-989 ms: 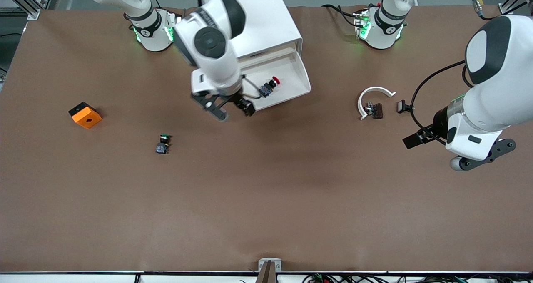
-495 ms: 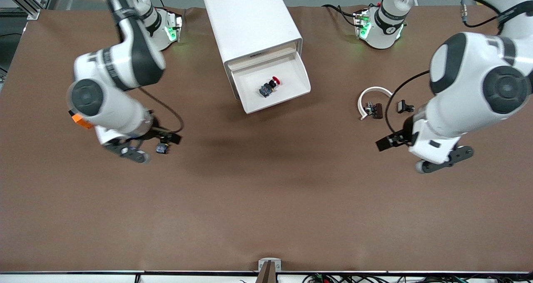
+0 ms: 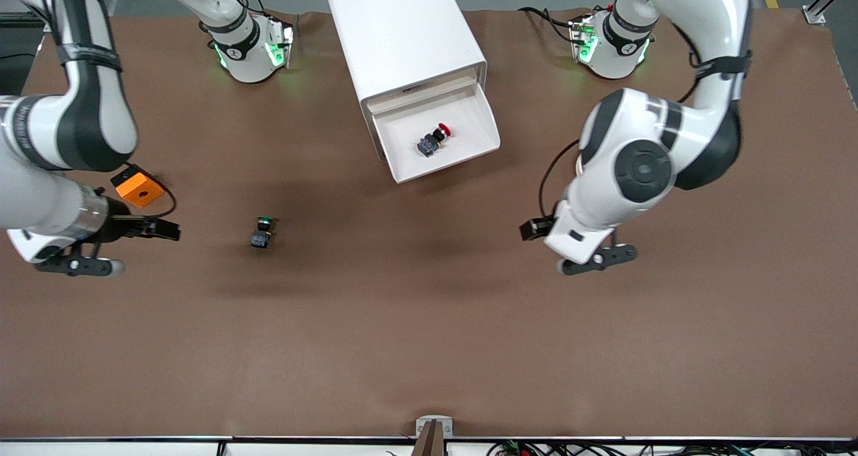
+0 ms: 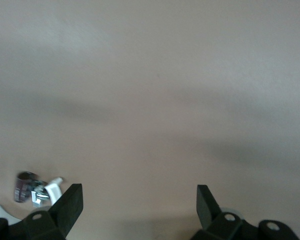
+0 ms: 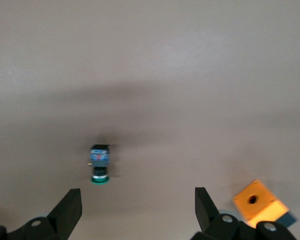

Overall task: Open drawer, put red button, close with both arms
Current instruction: 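Withdraw the right gripper while the left gripper moves toward the drawer front, then push the drawer shut with the left gripper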

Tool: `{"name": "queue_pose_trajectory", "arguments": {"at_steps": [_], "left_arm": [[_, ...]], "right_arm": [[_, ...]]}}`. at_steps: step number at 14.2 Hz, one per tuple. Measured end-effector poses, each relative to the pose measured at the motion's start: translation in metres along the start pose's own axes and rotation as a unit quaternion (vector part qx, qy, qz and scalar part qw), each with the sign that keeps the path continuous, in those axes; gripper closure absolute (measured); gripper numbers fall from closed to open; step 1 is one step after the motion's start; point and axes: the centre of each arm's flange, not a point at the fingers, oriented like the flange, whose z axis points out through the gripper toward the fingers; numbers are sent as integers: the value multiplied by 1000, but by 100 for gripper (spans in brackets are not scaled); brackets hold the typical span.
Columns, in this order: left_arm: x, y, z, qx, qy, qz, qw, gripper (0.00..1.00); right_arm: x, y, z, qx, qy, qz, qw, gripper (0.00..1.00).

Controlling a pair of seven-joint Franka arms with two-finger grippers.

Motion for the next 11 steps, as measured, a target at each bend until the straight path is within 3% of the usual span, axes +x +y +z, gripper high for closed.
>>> {"name": "queue_pose_trajectory", "arguments": {"at_steps": [7, 11], "left_arm": [[-64, 64, 72, -6, 19, -23, 1000, 0], [-98, 84, 103, -6, 25, -25, 999, 0]], "right_arm": [[-2, 17, -93, 2, 33, -7, 999, 0], [-13, 23, -97, 4, -6, -3, 1000, 0]]}}
